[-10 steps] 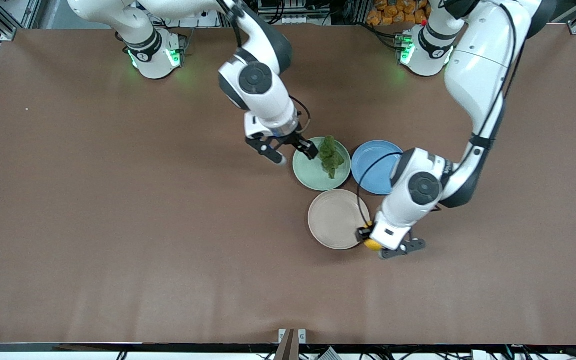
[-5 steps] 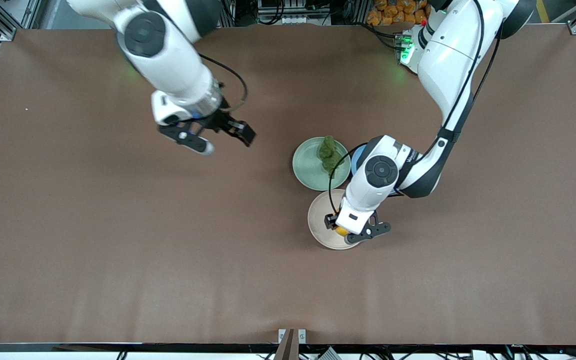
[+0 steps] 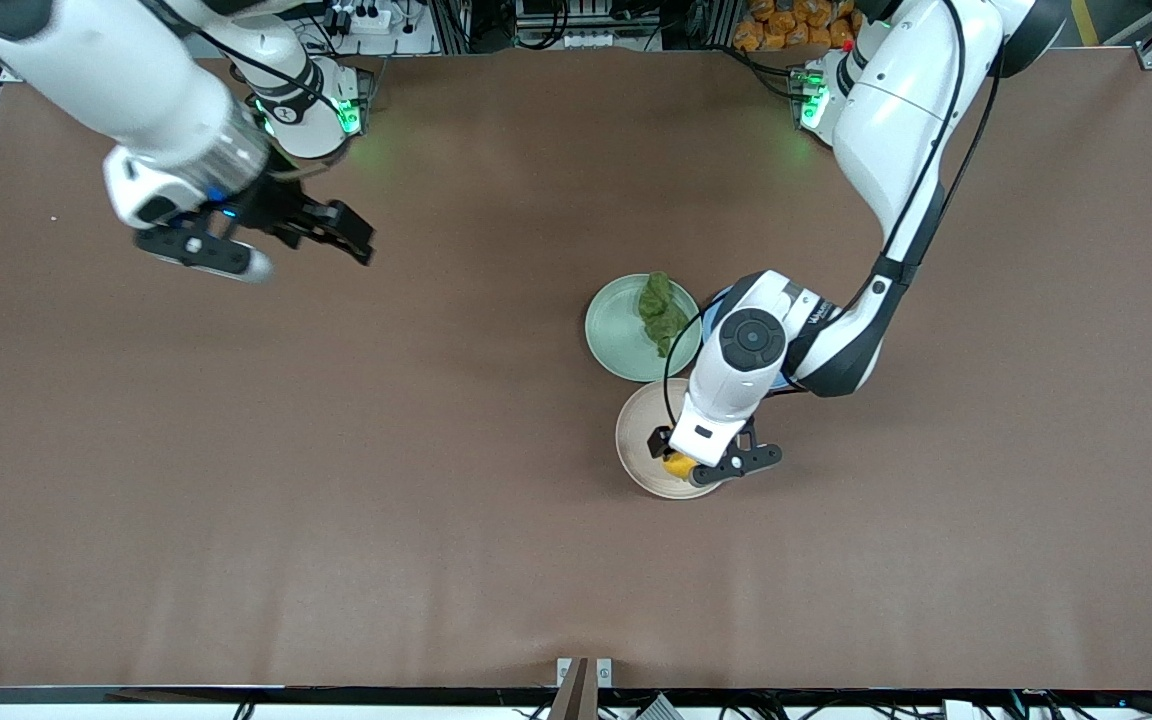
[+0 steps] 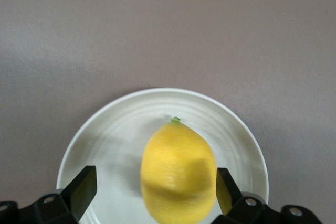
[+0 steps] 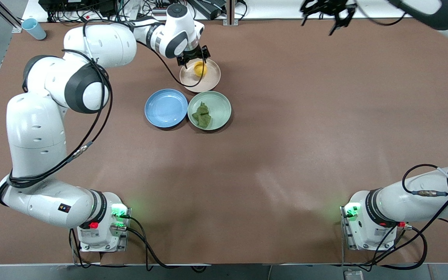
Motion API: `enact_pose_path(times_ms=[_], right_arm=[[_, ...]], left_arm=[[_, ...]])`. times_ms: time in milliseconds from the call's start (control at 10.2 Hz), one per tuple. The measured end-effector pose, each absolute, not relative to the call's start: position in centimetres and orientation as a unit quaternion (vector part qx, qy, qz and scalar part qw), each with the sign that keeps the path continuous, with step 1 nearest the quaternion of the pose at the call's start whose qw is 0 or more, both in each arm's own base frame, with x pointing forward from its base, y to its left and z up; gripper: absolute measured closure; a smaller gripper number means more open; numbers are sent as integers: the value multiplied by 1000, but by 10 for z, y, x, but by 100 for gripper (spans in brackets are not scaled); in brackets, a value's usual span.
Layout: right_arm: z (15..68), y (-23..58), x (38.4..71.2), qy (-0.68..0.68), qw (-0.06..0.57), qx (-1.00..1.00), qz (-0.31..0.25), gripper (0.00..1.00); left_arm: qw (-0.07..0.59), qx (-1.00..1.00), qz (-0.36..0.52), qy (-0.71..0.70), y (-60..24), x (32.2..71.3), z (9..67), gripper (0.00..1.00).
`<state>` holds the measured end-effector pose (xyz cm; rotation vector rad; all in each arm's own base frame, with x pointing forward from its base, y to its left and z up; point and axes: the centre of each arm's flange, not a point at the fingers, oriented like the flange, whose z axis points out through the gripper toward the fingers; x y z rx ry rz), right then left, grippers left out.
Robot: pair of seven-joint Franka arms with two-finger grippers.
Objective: Place lemon and lettuce in plates
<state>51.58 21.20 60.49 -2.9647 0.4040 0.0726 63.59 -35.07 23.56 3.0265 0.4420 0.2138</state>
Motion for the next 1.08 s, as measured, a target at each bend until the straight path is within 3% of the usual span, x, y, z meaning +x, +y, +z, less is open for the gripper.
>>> enact_pose_path(times_ms=[589,1080], right_arm=[[649,57,533,42,38,-998,-34,0],[643,-24,537,20,30,-999,-24,0]], left_arm=[[35,965,98,239,-214,699,271,0],[33,943,70,323,-130,677,284,0]])
